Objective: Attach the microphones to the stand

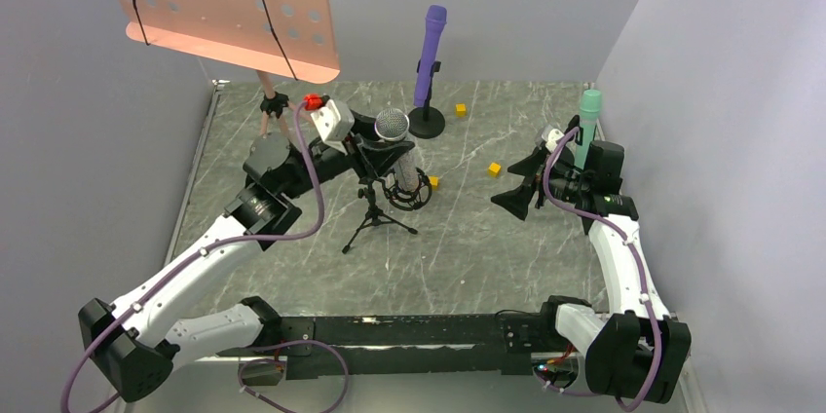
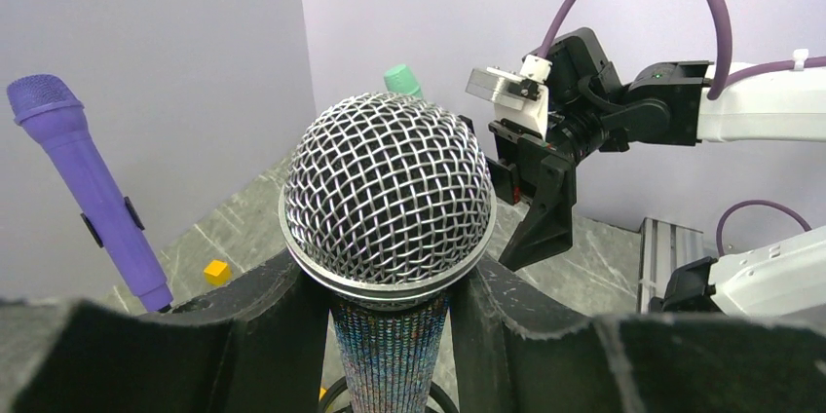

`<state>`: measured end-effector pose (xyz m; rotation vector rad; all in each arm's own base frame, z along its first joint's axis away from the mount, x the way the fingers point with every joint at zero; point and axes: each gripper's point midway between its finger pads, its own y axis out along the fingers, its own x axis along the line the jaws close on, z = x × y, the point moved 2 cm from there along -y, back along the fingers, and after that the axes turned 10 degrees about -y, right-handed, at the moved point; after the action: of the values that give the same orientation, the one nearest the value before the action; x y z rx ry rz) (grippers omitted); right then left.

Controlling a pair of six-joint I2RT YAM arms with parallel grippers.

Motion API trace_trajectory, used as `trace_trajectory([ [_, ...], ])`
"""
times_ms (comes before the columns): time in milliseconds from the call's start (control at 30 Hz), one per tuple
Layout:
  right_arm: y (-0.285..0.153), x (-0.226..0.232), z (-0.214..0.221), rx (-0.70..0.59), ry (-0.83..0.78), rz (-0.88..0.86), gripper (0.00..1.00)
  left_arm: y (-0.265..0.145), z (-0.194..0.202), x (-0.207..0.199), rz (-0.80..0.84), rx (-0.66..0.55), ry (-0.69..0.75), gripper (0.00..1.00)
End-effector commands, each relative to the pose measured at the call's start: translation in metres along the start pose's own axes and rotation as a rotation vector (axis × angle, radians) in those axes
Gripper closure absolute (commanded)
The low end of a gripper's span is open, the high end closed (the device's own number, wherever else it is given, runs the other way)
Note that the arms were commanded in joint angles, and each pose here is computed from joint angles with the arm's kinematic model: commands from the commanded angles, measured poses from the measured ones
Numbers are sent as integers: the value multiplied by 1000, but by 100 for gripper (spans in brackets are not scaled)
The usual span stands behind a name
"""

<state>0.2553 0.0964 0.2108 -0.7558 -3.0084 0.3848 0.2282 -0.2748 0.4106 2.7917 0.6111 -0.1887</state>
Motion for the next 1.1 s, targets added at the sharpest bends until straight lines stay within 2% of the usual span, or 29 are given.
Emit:
trace_trajectory([
  [0, -3, -2, -19, -34, -71, -9, 0, -7, -9, -2, -4, -87, -14, 100],
  [100, -3, -2, -19, -35, -72, -10, 0, -9, -11, -4, 2, -115, -24, 100],
  [200, -3, -1, -19, -35, -71, -12, 0, -7, -9, -1, -15, -87, -39, 100],
  [633, -3, 0, -20, -37, -75, -12, 0, 3, 36, 19, -108, 408, -79, 100],
  [1067, -3, -1, -19, -33, -73, -13, 0, 9, 71, 42, -100, 589, 46, 100],
])
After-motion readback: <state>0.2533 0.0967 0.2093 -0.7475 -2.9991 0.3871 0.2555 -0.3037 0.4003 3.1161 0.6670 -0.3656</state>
